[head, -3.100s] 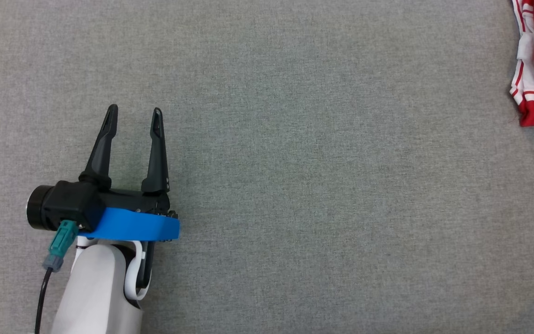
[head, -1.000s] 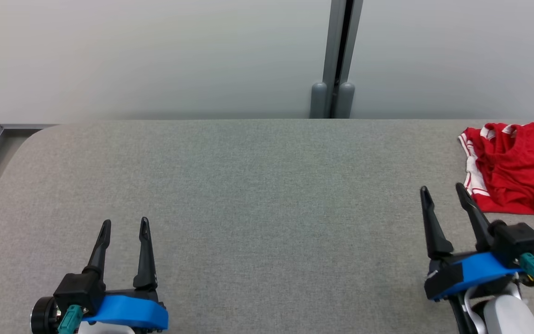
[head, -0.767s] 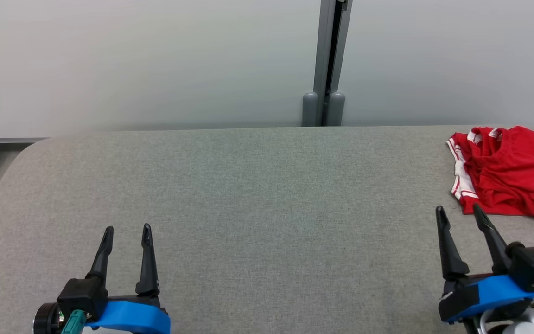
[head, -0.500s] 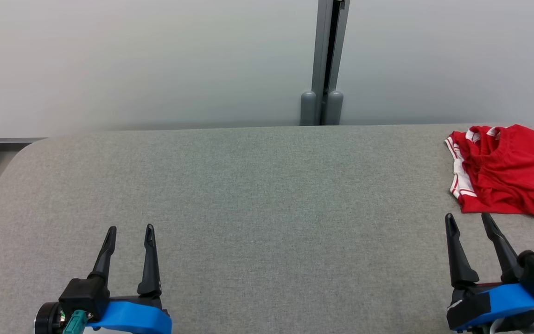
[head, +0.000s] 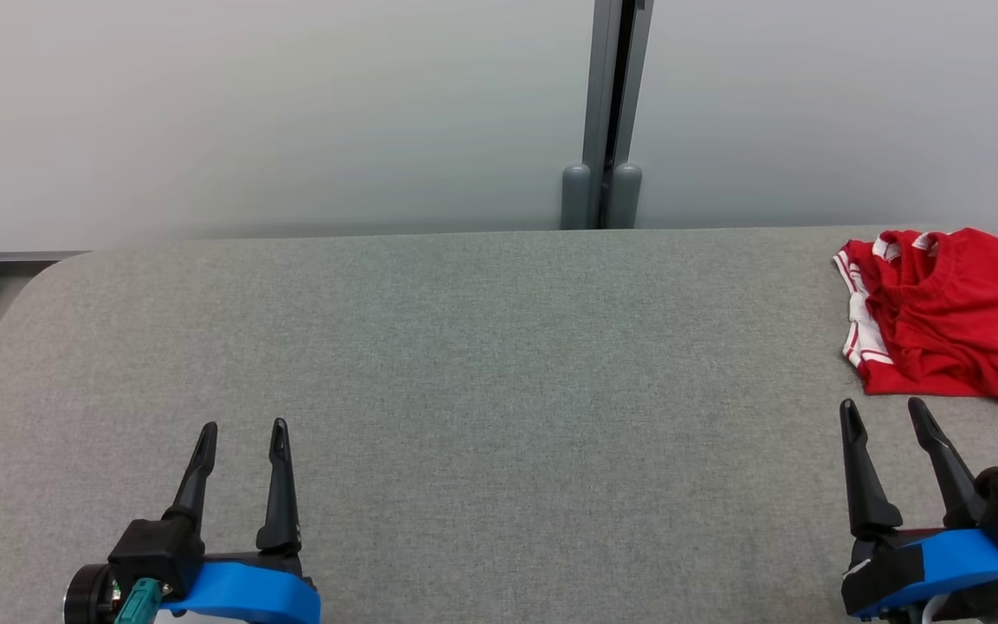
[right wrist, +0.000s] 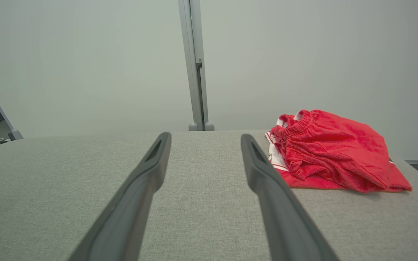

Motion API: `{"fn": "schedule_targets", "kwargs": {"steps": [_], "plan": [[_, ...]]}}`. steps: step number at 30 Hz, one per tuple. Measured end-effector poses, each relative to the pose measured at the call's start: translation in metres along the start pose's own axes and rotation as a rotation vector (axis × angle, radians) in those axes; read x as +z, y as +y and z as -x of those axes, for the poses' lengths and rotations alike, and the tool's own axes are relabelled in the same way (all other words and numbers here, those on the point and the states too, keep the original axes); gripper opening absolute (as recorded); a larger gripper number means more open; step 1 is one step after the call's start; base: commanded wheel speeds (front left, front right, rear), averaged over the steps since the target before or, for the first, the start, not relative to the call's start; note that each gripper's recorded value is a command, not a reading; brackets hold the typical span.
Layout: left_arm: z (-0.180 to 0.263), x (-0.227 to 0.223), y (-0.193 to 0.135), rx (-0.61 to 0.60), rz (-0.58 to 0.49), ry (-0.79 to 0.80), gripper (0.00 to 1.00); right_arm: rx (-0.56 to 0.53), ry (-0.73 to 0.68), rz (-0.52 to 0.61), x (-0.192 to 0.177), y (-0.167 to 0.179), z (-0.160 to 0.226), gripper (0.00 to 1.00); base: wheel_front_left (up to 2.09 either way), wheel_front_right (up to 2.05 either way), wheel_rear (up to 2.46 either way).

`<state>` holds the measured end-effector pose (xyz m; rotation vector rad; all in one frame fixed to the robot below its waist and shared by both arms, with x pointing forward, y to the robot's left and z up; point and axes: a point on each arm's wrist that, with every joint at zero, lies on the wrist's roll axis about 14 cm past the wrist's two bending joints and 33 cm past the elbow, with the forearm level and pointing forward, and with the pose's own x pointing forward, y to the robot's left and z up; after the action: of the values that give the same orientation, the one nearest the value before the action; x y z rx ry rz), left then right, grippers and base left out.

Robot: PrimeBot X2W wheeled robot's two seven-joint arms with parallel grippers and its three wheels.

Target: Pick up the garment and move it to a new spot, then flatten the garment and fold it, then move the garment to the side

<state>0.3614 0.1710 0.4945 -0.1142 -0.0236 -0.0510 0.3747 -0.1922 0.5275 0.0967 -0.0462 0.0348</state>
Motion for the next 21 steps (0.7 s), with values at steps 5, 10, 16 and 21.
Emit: {"fn": "schedule_targets", "kwargs": {"steps": [5, 10, 16, 21], "plan": [[0.000, -0.002, 0.001, 0.005, 0.004, 0.006, 1.00, -0.001, 0.008, -0.006, -0.003, 0.000, -0.001, 1.00, 0.00, 0.00, 0.00], [0.010, -0.024, 0.004, 0.023, 0.021, 0.080, 0.00, -0.009, 0.063, -0.028, -0.020, -0.001, 0.002, 0.00, 0.00, 0.00, 0.00], [0.011, -0.030, 0.010, 0.058, 0.131, 0.108, 0.00, -0.027, 0.080, -0.142, -0.026, -0.003, 0.003, 0.00, 0.00, 0.00, 0.00], [0.010, -0.030, 0.015, 0.084, 0.225, 0.114, 0.00, -0.037, 0.081, -0.236, -0.027, -0.004, 0.004, 0.00, 0.00, 0.00, 0.00]]}}
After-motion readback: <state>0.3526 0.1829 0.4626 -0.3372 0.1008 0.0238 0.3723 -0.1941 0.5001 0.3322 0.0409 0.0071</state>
